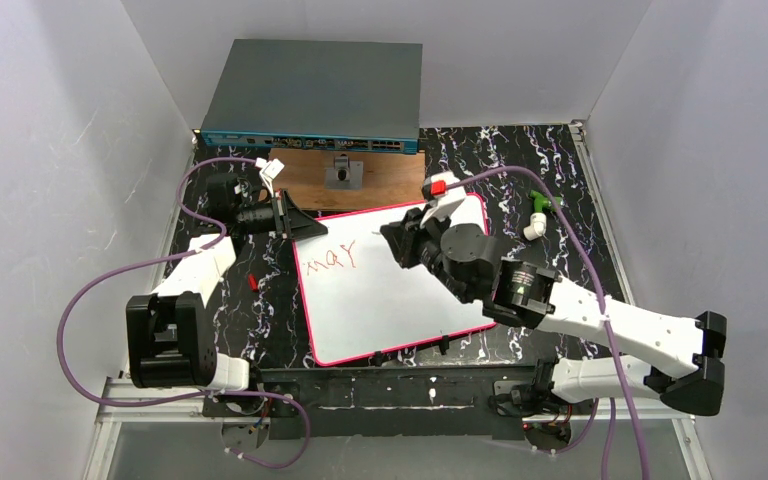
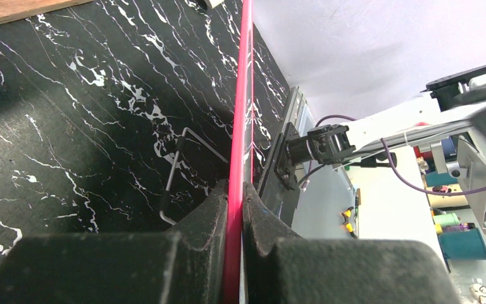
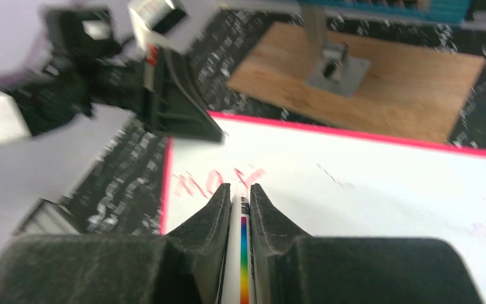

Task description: Write a sentence on the whiteboard

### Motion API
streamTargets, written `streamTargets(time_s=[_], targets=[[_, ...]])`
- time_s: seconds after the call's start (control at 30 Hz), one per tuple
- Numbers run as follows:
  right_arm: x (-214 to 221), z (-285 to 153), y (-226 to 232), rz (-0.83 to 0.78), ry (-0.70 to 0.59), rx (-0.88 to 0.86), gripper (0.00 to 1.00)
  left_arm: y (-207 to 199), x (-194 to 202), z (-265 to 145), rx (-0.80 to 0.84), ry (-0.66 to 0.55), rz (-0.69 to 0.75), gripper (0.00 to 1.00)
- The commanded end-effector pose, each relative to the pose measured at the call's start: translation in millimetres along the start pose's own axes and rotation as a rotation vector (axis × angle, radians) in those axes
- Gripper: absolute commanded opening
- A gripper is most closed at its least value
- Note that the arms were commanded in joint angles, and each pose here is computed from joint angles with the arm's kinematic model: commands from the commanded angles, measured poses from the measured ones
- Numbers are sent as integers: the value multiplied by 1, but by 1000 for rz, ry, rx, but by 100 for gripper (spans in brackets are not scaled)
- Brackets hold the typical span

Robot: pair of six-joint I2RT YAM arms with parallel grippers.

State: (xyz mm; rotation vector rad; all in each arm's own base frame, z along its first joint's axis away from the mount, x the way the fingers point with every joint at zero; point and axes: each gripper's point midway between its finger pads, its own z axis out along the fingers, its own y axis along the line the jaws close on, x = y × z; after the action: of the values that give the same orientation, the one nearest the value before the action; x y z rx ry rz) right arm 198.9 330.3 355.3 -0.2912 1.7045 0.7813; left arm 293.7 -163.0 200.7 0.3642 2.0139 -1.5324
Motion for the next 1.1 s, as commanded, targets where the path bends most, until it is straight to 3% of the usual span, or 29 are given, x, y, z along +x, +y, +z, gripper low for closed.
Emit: streamTargets(time_s=[0.0,0.47,1.07], targets=[[24,-4,-41,-51,-3,126,1,17,-18,1,-125,-50,181,0],[74,-9,-81,-159,63,190,1,17,-14,-1,-146,-43,195,0],[84,19,-72,-190,37,92,1,20,-14,-2,-161,-32,194,0]])
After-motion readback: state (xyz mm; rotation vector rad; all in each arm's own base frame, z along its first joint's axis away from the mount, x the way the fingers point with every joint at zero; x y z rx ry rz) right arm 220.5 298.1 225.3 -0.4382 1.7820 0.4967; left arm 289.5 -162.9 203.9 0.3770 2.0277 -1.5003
